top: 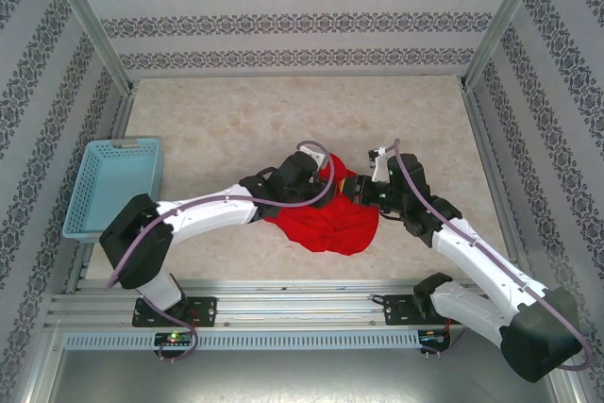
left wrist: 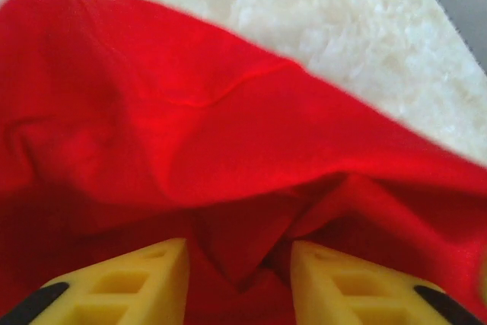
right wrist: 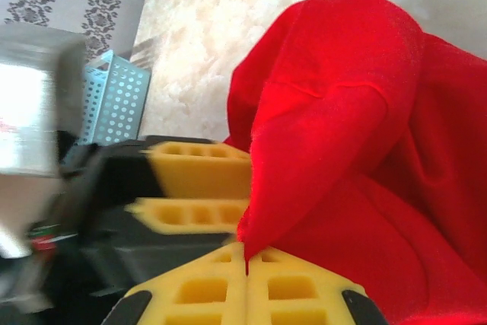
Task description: Fold the inside-out t-shirt
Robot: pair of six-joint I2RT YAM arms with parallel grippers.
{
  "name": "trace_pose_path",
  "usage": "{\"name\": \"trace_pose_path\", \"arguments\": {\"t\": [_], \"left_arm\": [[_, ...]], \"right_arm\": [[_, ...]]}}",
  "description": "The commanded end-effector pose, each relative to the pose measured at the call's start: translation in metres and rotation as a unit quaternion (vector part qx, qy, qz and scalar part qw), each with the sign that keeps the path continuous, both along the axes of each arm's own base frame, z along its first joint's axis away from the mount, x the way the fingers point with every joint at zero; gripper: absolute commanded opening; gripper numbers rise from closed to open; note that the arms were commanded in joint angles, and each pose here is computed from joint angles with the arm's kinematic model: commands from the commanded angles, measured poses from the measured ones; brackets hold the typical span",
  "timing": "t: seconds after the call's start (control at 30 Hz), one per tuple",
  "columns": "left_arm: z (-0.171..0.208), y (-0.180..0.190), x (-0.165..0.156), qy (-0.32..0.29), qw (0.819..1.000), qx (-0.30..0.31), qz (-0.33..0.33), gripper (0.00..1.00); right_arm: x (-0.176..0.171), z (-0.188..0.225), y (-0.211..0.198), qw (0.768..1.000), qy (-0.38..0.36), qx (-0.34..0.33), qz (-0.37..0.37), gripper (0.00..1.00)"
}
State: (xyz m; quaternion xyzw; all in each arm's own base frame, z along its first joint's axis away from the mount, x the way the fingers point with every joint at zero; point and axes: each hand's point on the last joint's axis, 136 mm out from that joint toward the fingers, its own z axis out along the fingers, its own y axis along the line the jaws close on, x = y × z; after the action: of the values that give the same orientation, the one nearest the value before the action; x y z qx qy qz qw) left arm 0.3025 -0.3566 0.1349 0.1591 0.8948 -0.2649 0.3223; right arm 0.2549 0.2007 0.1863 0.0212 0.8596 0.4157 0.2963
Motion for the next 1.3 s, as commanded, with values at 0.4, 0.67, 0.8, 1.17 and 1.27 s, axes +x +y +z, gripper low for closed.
{"name": "trace_pose_path", "arguments": {"t": [0.4, 0.67, 0.8, 1.17, 1.27], "left_arm": [[-0.018, -0.026, 0.043, -0.018, 0.999, 0.011, 0.027, 0.42], [-0.007, -0.012, 0.052, -0.03, 0.998, -0.007, 0.061, 0.01], [-0.003, -0.005, 0.048, -0.035, 0.997, -0.013, 0.065, 0.0], [0.028, 0.003, -0.002, -0.004, 0.998, -0.062, 0.01, 0.0], [0.044, 0.002, -0.017, 0.0, 0.995, -0.1, -0.014, 0.0]], "right_arm": [[-0.013, -0.003, 0.0, 0.999, 0.009, 0.039, -0.004, 0.0], [-0.013, -0.024, -0.026, 0.997, 0.026, 0.014, -0.066, 0.0], [-0.007, -0.032, -0.036, 0.995, 0.038, 0.002, -0.091, 0.0], [0.032, -0.034, -0.073, 0.978, 0.008, -0.151, -0.142, 0.0], [0.044, -0.039, -0.077, 0.974, 0.011, -0.18, -0.138, 0.0]]}}
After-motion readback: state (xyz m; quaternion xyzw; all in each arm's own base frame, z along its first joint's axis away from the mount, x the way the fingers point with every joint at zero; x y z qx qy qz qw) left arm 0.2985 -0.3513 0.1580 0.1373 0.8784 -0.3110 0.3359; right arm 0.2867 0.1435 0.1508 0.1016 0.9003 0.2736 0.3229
